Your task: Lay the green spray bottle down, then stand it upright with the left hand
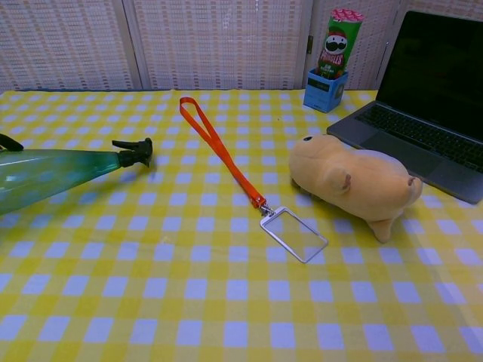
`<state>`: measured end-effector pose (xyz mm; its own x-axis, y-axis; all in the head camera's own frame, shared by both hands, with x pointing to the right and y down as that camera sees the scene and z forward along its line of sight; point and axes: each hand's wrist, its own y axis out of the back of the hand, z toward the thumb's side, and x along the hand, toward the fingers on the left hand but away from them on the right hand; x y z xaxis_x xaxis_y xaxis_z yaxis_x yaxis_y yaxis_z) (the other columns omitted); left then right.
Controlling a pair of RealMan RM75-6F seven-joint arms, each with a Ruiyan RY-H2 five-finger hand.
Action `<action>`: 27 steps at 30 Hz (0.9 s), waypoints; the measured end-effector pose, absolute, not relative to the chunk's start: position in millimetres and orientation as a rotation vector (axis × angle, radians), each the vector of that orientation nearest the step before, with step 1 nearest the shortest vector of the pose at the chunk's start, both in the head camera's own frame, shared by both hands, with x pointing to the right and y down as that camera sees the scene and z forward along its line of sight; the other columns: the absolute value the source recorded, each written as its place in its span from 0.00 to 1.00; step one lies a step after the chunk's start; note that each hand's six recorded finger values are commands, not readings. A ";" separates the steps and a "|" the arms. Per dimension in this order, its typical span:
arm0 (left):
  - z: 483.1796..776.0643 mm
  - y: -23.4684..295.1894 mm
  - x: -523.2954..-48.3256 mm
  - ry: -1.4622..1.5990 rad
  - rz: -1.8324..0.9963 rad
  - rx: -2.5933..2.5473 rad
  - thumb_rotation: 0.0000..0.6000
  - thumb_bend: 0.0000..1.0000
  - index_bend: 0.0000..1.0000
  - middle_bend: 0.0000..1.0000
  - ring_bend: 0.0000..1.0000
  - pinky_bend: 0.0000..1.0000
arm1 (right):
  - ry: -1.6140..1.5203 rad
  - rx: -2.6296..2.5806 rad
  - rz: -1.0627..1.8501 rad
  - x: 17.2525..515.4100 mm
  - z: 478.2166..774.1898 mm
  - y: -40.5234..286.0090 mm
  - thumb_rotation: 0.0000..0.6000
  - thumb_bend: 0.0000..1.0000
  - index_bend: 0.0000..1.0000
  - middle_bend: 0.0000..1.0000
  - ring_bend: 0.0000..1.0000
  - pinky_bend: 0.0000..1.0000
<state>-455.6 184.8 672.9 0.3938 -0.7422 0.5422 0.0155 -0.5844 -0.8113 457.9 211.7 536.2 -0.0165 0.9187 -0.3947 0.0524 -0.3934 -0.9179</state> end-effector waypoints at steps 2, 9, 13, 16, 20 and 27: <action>670.3 183.3 -457.1 0.632 -1.267 -1.874 1.00 0.15 0.00 0.00 0.00 0.02 | -1.048 -1.527 1.498 457.9 535.8 211.6 1.00 0.33 0.00 0.00 0.00 0.00; 660.4 182.4 -459.3 0.635 -1.302 -1.864 1.00 0.12 0.00 0.00 0.00 0.00 | -1.045 -1.530 1.493 456.6 535.2 212.7 1.00 0.33 0.00 0.00 0.00 0.00; 651.1 181.5 -456.8 0.690 -1.301 -1.881 1.00 0.12 0.00 0.00 0.00 0.00 | -1.046 -1.533 1.491 456.4 534.8 213.1 1.00 0.33 0.00 0.00 0.00 0.00; 641.8 179.5 -448.9 0.787 -1.273 -1.901 1.00 0.13 0.00 0.07 0.09 0.16 | -1.041 -1.539 1.492 455.9 535.6 213.4 1.00 0.33 0.00 0.00 0.00 0.00; 620.8 170.8 -429.1 0.928 -1.173 -1.872 1.00 0.14 0.06 0.51 0.50 0.71 | -1.039 -1.551 1.488 454.7 535.8 213.7 1.00 0.33 0.00 0.00 0.00 0.00; 601.7 157.9 -392.8 0.969 -1.170 -1.788 1.00 0.15 0.22 1.00 1.00 1.00 | -1.052 -1.568 1.465 454.8 529.8 214.8 1.00 0.33 0.00 0.00 0.00 0.00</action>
